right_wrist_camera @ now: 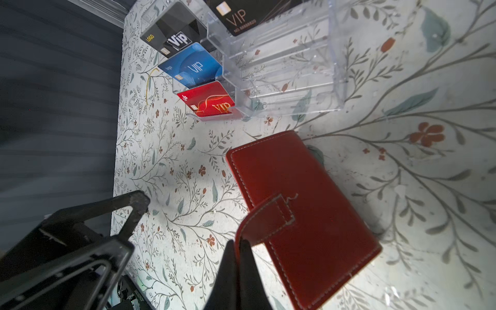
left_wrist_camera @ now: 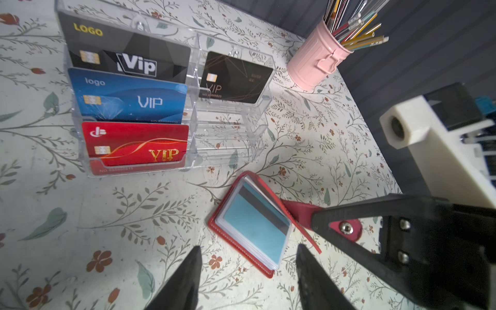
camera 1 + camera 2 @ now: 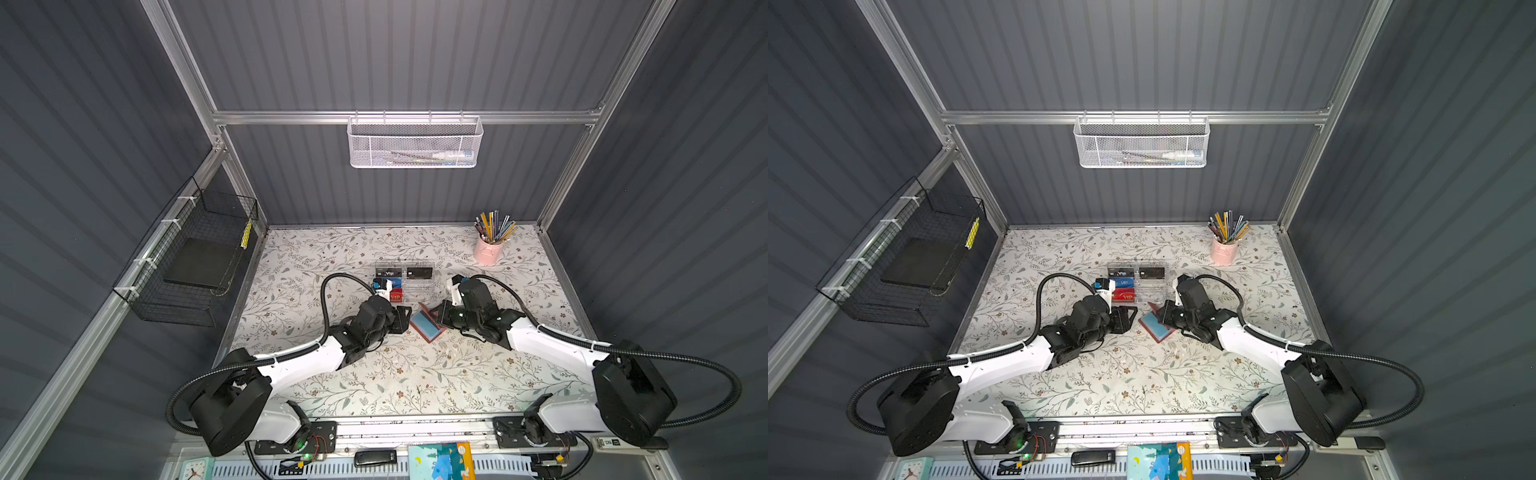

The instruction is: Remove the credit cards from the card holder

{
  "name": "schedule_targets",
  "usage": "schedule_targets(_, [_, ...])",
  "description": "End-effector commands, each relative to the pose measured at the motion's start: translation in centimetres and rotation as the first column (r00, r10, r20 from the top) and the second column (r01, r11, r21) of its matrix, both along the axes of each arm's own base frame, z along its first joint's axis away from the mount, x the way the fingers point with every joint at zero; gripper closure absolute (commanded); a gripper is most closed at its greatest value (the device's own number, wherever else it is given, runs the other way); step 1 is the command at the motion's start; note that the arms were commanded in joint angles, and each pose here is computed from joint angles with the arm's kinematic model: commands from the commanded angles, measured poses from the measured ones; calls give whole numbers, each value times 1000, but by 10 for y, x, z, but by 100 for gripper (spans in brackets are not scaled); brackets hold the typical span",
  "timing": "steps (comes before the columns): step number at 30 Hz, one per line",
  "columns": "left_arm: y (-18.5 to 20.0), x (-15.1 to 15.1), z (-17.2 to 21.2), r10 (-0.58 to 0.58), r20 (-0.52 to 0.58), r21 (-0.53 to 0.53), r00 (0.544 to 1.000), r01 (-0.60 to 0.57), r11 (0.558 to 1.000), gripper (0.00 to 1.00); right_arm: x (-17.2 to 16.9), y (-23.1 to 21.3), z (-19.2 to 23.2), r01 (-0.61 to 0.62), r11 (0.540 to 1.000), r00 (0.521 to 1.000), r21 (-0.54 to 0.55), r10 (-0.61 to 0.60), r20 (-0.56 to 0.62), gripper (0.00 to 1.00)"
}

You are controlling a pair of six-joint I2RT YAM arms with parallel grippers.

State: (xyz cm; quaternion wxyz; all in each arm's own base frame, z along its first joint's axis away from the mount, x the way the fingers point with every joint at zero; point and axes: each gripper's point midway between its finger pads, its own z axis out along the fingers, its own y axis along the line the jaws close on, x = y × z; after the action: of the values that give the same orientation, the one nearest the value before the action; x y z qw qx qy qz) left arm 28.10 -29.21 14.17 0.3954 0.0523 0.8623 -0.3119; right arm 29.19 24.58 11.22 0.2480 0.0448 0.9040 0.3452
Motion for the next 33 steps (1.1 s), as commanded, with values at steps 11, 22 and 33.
schedule_targets(11, [10,-4,-4,14,-6,15,1000,-14,1000,0,17,-44,-21,99,985,993,-140,-107,-46,100])
schedule_targets(22, [-2,-1,-9,-10,-25,12,1000,10,1000,0,34,-85,-43,141,974,983,-180,-159,-92,93])
schedule_targets(33, [-10,-1,-16,-31,-51,8,998,31,999,0,19,-114,-69,159,931,971,-328,-208,-120,81])
